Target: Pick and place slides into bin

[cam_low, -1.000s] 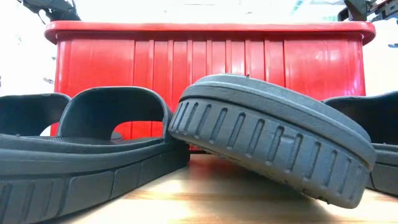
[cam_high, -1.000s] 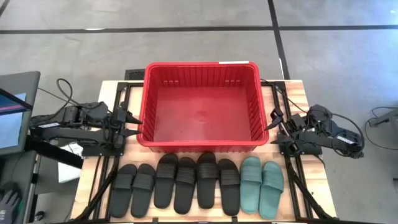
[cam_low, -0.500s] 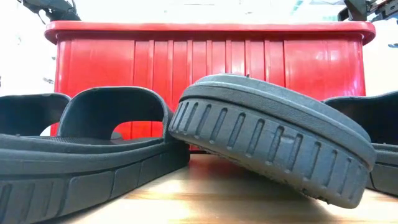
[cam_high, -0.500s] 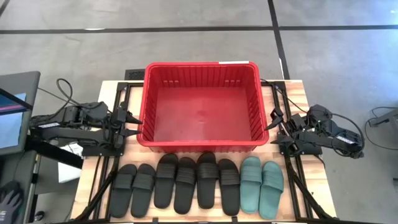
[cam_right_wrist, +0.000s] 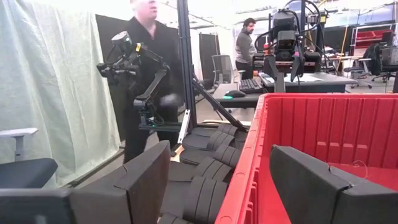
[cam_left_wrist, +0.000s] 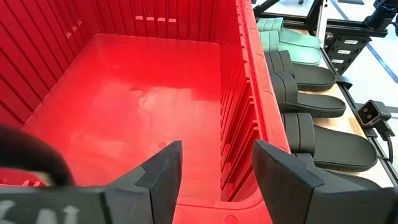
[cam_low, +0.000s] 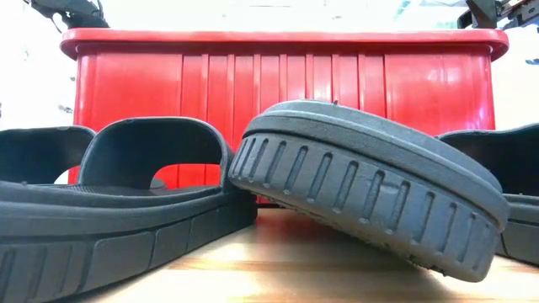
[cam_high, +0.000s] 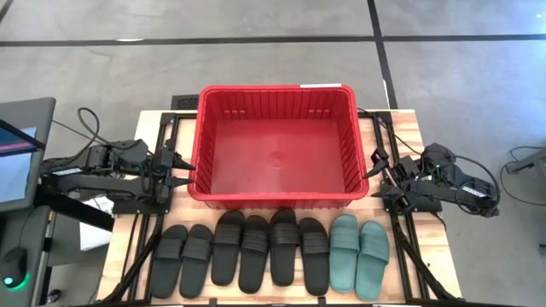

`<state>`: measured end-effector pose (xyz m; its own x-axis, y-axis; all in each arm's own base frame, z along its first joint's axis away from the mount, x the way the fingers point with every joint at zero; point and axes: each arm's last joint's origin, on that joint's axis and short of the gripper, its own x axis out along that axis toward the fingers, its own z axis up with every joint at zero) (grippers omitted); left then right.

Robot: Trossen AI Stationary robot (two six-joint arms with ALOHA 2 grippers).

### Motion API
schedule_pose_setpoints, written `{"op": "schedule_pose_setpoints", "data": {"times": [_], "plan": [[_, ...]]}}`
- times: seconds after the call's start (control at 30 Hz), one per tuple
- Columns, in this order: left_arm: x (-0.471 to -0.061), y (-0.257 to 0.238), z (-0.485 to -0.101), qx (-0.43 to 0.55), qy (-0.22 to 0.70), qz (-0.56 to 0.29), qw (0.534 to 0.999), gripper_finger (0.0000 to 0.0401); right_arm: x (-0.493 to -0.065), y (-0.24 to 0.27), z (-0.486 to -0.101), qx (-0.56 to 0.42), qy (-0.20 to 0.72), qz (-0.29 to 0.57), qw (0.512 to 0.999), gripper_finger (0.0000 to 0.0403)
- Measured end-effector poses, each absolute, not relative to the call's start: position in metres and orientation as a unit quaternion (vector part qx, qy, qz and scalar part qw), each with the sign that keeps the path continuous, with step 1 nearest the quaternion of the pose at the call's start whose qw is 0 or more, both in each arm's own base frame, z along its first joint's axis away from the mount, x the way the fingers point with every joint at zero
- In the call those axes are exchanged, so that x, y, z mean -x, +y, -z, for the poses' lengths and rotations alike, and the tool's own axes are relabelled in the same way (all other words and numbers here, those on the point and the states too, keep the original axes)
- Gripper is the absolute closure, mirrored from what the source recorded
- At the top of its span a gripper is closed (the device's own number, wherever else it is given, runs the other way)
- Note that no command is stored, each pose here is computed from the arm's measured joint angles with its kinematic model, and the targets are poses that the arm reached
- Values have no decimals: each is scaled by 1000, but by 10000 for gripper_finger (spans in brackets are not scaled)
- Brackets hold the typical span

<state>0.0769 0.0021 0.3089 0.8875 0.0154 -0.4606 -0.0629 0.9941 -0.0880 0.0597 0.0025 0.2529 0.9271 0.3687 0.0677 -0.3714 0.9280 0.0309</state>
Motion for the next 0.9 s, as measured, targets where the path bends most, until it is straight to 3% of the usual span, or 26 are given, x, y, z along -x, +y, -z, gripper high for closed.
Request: {"op": "schedule_pose_setpoints", "data": {"times": [0.73, 0.9], "plan": [[-77, 2, -309, 50, 236, -20, 970, 218, -60, 2, -253, -22, -30, -188, 981, 143], [-78, 4, -310, -59, 230, -24, 971, 218, -60, 2, -253, -21, -30, -188, 981, 143]]}}
